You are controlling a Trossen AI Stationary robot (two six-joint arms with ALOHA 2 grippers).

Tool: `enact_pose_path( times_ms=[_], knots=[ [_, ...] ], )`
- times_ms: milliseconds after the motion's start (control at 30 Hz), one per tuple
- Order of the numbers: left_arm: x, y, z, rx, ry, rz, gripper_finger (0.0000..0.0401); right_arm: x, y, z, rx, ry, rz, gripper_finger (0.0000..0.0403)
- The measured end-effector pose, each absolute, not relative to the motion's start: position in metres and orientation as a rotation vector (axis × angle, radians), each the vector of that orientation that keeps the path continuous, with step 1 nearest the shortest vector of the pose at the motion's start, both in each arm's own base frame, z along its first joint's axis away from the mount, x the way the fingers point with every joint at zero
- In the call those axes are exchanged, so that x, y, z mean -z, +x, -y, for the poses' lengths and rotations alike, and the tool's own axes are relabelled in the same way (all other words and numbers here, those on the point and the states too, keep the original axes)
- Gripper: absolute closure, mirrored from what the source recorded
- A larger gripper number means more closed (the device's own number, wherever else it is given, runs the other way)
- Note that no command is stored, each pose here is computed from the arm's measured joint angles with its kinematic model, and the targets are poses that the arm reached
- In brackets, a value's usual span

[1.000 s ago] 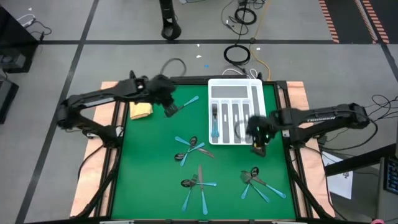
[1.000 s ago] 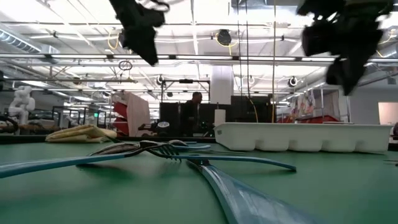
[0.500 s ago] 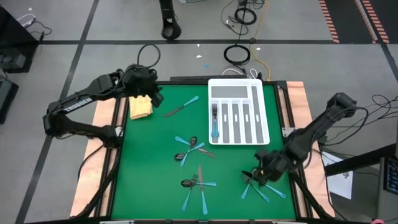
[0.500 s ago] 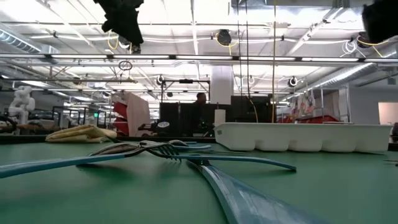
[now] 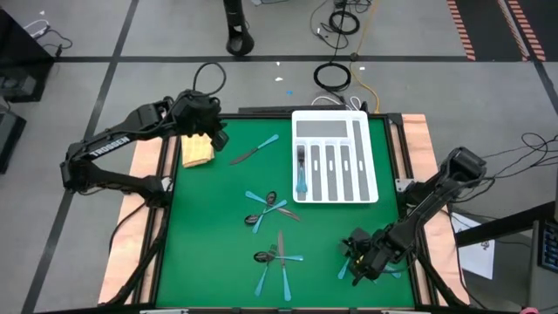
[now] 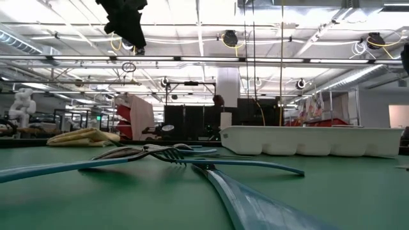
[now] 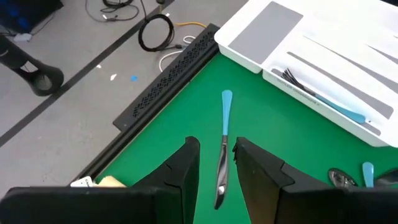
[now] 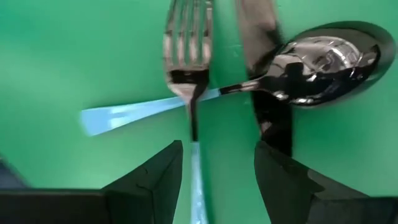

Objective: Sort silverware
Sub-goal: Put the blue fork into the silverware organizer

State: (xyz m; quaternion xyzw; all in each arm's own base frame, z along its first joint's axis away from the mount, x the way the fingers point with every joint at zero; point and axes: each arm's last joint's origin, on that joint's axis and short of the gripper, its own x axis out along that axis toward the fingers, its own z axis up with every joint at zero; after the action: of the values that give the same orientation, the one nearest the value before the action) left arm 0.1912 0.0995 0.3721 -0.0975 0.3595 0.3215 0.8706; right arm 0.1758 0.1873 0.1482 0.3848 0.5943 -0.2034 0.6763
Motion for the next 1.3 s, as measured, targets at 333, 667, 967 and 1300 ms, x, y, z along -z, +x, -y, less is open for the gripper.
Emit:
enact_pose_path(
  times_ms=[333, 667, 967, 1300],
  knots=[
    [-0.372, 0.191, -0.100, -0.671, -0.205, -0.749, 0.0292, -0.128, 0.180, -0.191, 0.573, 0.868, -1.346, 0.0262],
    [-0.372, 0.191, -0.100, -0.674, -0.202, -0.748, 0.0292, -0.138, 0.176, -0.188, 0.544, 0.907, -1.367, 0.0398],
    [-0.372, 0.192, -0.099, -0.665, -0.212, -0.747, 0.0292, -0.179, 0.179, -0.185, 0.382, 1.062, -1.133, 0.0402],
    [-0.372, 0.207, -0.102, -0.529, -0.315, -0.665, 0.0292, -0.245, 0.181, -0.137, 0.470, 0.949, -0.364, 0.0402]
  ],
)
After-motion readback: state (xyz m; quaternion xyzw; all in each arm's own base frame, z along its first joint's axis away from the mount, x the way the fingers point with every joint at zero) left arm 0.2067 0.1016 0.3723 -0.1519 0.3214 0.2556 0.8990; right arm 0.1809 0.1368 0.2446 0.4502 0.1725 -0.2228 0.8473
